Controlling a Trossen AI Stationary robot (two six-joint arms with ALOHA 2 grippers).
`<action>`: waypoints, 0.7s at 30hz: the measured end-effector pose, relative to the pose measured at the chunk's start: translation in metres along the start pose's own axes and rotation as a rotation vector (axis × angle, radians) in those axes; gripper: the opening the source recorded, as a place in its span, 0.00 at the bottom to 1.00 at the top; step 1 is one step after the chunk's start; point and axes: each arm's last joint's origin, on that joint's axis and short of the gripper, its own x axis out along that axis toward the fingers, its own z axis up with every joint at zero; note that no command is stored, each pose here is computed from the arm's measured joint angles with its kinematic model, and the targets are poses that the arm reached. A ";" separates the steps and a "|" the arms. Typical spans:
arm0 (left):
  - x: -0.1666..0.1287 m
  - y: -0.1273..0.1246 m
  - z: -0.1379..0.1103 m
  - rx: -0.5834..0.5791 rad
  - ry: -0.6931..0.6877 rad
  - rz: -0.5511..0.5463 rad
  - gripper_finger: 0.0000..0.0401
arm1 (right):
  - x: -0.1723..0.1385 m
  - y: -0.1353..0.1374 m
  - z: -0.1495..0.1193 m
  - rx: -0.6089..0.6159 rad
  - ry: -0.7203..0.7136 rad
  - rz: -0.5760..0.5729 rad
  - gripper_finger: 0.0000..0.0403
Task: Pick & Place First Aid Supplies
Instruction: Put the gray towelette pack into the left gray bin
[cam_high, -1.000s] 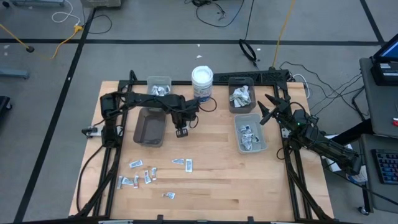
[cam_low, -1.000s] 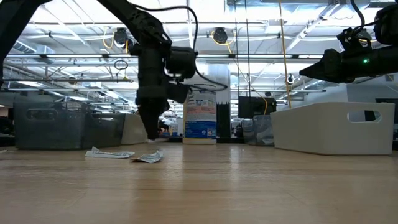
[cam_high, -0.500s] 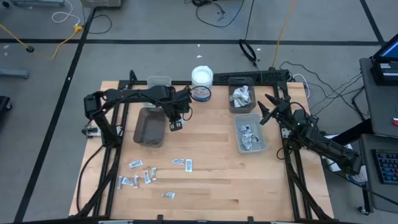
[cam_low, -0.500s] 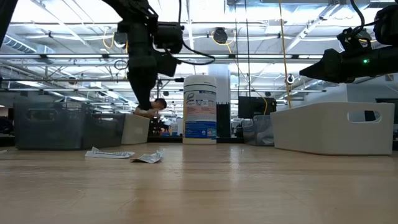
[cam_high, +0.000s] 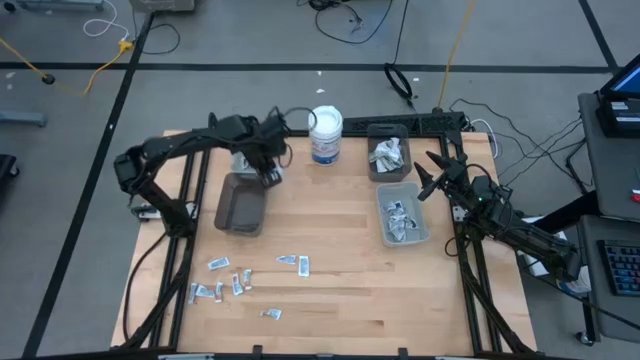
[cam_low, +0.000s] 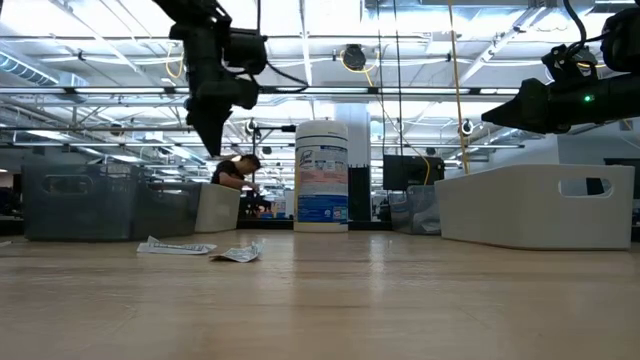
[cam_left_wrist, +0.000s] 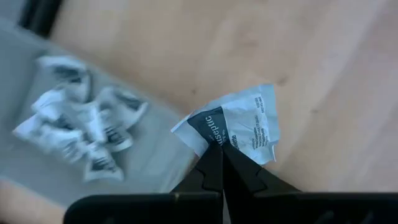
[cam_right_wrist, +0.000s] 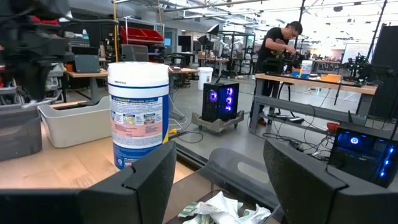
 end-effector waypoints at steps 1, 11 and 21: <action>-0.001 0.008 -0.001 -0.025 -0.001 0.008 0.00 | 0.000 0.000 0.000 0.000 0.000 0.000 0.59; -0.005 0.073 -0.014 -0.245 0.000 0.058 0.00 | 0.000 0.000 0.000 0.000 0.000 0.001 0.59; 0.004 0.091 -0.016 -0.265 0.049 0.123 0.00 | 0.000 0.000 0.000 0.000 0.000 0.000 0.59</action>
